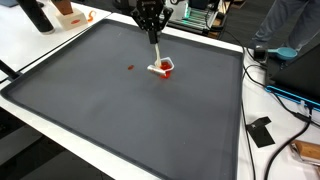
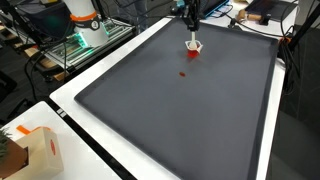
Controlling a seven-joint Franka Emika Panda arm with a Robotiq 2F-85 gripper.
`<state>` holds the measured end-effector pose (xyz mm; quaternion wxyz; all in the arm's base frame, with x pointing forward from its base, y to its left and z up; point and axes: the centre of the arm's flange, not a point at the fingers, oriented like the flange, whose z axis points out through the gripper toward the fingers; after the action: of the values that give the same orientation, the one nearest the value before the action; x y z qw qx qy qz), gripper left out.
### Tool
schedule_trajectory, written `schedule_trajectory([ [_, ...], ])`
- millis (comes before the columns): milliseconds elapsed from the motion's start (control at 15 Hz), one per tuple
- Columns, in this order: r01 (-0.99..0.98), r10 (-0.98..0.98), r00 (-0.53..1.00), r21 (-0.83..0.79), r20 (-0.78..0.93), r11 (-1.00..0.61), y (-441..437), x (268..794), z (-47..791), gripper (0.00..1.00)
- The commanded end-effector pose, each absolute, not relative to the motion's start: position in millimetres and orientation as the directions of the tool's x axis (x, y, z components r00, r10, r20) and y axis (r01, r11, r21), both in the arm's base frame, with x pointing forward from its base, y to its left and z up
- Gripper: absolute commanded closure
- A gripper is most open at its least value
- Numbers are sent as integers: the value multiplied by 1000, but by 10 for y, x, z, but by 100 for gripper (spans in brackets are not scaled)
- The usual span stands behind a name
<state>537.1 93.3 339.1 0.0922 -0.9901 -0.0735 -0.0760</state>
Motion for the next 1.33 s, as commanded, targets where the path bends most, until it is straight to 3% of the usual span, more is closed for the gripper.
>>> schedule_trajectory([
  [0, 144, 113, 978, -179, 174, -973, 985, 5326, 3287, 97],
  [1267, 96, 40, 982, -305, 185, -947, 885, 5280, 3099, 97],
])
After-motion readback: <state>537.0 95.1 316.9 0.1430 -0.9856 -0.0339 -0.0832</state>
